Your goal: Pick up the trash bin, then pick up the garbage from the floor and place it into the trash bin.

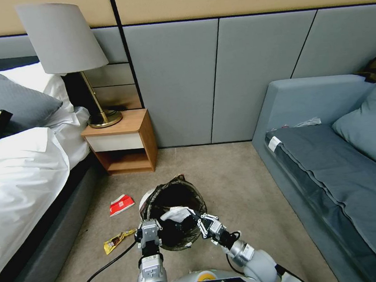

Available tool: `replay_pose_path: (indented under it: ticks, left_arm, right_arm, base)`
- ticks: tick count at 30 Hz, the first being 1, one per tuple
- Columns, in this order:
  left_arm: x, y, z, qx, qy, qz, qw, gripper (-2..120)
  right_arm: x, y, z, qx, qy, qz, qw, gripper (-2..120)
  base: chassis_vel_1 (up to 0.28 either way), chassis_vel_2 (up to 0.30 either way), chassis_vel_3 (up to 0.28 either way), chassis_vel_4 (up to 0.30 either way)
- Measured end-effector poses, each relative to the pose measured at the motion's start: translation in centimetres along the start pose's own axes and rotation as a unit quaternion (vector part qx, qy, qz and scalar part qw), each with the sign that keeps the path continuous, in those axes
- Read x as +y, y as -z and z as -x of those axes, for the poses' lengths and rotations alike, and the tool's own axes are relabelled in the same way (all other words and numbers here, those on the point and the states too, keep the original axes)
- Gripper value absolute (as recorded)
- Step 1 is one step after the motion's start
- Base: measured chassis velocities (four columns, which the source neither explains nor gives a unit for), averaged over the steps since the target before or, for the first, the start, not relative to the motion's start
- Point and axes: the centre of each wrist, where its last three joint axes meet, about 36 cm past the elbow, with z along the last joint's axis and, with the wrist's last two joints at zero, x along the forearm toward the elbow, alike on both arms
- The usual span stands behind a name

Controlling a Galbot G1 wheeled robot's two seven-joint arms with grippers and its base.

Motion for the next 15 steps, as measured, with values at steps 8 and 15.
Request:
replay_pose_path:
  ticks: [8,15]
  left_arm:
    - [-0.06,0.01,-0.01,0.0,0.0,0.0,1.0,0]
    - [-0.15,-0.05,-0.04,0.0,-0.003,0.0,1.0,0]
  right_arm:
    - [0.35,-0.88,0.01,0.012,-0.007,0.001,1.0,13]
    - [0.48,-0.89,0.21,0.013,-0.009,0.001,1.0,33]
  base:
    - [0.0,0.0,0.0,0.0]
    - [0.0,0.0,0.0,0.0]
